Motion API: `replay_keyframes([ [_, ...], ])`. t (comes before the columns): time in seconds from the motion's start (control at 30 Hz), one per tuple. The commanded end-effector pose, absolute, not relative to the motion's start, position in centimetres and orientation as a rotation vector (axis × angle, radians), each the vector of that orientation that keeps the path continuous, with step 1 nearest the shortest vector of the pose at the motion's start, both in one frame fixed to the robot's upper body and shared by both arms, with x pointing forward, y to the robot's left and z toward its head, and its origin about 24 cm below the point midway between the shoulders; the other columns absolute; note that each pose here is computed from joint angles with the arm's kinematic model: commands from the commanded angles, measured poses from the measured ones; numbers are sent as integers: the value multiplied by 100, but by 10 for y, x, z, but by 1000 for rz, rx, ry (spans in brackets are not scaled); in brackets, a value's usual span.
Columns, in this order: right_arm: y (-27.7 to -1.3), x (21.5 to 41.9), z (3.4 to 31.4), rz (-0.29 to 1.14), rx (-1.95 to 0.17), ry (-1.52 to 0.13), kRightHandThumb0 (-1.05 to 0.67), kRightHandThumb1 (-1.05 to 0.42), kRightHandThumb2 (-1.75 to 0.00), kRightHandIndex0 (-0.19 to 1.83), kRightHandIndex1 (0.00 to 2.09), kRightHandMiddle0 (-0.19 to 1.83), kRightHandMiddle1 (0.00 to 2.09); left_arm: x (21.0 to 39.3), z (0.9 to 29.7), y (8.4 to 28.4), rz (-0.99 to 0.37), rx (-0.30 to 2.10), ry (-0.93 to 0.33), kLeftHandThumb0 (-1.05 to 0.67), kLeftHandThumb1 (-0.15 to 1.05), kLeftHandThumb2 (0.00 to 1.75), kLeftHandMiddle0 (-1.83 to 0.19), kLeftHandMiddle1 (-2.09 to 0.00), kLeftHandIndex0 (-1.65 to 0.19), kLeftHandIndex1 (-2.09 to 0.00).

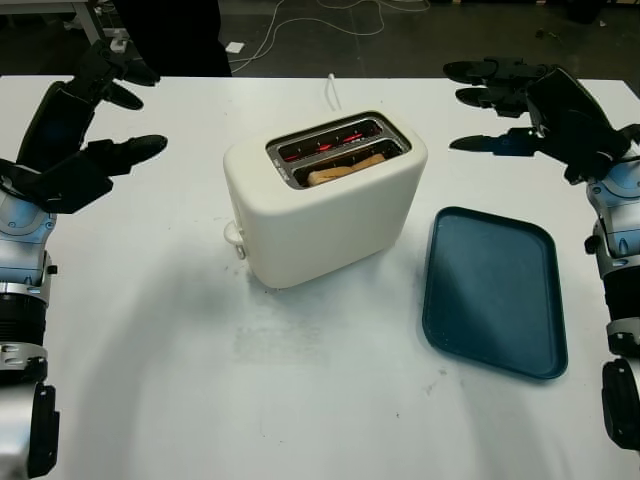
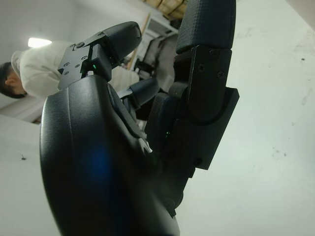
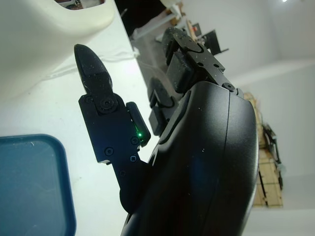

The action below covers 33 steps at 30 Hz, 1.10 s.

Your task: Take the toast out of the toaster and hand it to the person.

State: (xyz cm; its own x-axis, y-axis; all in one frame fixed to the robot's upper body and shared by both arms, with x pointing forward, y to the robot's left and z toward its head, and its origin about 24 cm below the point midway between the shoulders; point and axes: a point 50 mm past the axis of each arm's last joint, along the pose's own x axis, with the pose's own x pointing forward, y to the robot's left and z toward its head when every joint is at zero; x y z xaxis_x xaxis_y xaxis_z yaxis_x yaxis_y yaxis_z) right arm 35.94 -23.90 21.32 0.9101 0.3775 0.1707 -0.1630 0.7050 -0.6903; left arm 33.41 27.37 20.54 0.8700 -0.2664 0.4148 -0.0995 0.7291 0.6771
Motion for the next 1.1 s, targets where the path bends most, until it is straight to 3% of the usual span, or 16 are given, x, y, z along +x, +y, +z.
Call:
replay_keyframes([
  [0.0, -238, 360, 216, 307, -714, -325, -41, -75, 0, 51, 0, 50, 0, 332, 207, 276, -92, 778, -527, -105, 92, 29, 0, -148, 0, -128],
  [0.37, -237, 360, 216, 313, -702, -324, -34, -74, 0, 49, 0, 49, 0, 333, 206, 276, -94, 768, -525, -105, 92, 29, 0, -148, 0, -128],
  [1.07, -238, 359, 215, 306, -721, -325, -41, -75, 0, 51, 1, 50, 0, 332, 205, 277, -90, 762, -515, -105, 92, 29, 0, -147, 0, -128],
])
